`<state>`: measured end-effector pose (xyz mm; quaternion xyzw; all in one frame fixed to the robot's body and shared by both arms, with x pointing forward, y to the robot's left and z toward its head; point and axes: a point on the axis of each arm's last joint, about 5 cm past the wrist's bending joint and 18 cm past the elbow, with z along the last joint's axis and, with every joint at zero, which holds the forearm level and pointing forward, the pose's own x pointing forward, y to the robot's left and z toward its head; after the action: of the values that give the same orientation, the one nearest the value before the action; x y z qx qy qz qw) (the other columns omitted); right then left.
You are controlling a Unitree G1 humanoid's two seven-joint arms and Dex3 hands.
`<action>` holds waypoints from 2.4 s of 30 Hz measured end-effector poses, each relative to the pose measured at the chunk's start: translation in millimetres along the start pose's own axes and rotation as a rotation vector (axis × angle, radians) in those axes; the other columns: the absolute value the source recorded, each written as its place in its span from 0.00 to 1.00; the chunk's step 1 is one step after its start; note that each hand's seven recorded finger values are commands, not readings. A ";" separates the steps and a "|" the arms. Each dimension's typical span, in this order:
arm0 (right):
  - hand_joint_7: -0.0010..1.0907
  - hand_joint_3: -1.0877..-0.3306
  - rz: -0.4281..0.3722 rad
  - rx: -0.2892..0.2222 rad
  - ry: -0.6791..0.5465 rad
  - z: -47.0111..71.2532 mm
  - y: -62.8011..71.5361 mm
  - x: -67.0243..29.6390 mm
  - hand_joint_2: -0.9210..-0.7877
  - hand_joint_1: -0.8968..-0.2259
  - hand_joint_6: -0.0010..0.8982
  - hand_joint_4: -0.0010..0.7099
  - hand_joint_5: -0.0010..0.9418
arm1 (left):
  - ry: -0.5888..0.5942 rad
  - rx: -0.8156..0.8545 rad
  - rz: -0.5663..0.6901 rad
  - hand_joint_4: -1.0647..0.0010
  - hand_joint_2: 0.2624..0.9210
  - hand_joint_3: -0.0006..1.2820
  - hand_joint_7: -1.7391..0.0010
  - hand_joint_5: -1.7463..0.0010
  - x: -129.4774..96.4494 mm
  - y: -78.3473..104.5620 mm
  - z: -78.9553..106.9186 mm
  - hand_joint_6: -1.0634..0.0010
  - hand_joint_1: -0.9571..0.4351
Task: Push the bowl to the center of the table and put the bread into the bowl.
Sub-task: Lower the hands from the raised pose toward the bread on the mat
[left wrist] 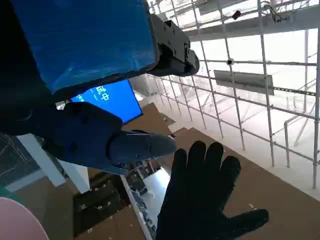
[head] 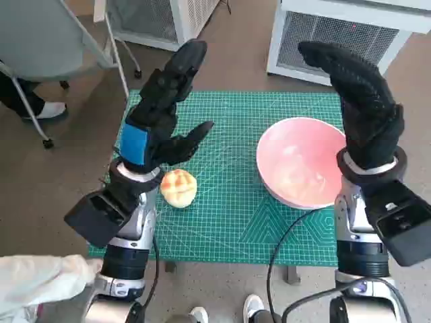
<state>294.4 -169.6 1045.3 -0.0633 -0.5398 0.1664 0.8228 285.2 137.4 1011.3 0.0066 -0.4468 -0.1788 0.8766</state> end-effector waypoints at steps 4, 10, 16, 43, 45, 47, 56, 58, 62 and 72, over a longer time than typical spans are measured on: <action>0.28 0.43 0.000 0.000 0.001 0.0 0.0 -0.5 0.00 0.48 0.23 0.37 0.00 | 0.004 -0.001 0.001 0.72 1.00 0.28 0.91 1.00 -0.4 -0.1 0.0 0.69 0.35; 0.28 0.43 0.001 -0.003 0.004 -0.1 0.1 -1.4 0.00 0.47 0.23 0.37 0.00 | 0.004 -0.004 0.003 0.72 1.00 0.28 0.90 1.00 -1.0 -0.7 0.5 0.70 0.35; 0.28 0.43 -0.001 -0.007 0.004 0.1 0.1 -2.0 0.00 0.47 0.23 0.37 0.00 | 0.009 -0.005 0.007 0.72 1.00 0.28 0.90 1.00 -2.6 -1.0 0.1 0.70 0.35; 0.28 0.42 -0.270 -0.247 0.167 -2.2 -65.2 -56.7 0.00 0.50 0.21 0.35 0.00 | 0.015 0.003 0.035 0.71 1.00 0.28 0.90 1.00 -7.2 1.1 -0.6 0.71 0.36; 0.28 0.42 -0.331 -0.266 0.219 -5.0 -71.8 -68.2 0.00 0.50 0.21 0.35 0.00 | 0.017 0.001 0.037 0.72 1.00 0.28 0.90 1.00 -8.3 1.7 -1.0 0.71 0.36; 0.28 0.42 -0.385 -0.286 0.275 -7.5 -77.1 -79.5 0.00 0.51 0.21 0.35 0.00 | 0.019 0.000 0.035 0.72 1.00 0.28 0.89 1.00 -9.1 2.1 -1.4 0.71 0.36; 0.19 0.30 -0.564 -0.324 0.558 -16.8 -86.9 -124.7 0.00 0.56 0.20 0.33 0.00 | 0.018 -0.020 0.046 0.72 1.00 0.28 0.89 1.00 -10.2 4.4 -1.7 0.71 0.36; 0.18 0.28 -0.592 -0.317 0.621 -19.1 -85.6 -132.3 0.00 0.57 0.20 0.32 0.00 | 0.020 -0.021 0.048 0.72 1.00 0.28 0.89 1.00 -10.3 4.9 -1.7 0.71 0.37; 0.14 0.27 -0.631 -0.279 0.737 -23.7 -81.3 -144.9 0.00 0.58 0.21 0.29 0.00 | 0.025 -0.021 0.050 0.72 1.00 0.28 0.89 1.00 -10.7 5.4 -1.8 0.71 0.36; 0.10 0.31 -0.697 -0.135 0.949 -36.8 -60.3 -163.5 0.00 0.60 0.23 0.23 0.00 | 0.031 -0.005 0.061 0.72 1.00 0.27 0.89 1.00 -13.7 8.8 -0.7 0.71 0.36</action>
<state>281.1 -279.3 905.6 -0.0018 -0.1110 -0.1951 0.9745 281.2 149.9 1001.7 -0.0064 -0.4327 -0.1530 0.8884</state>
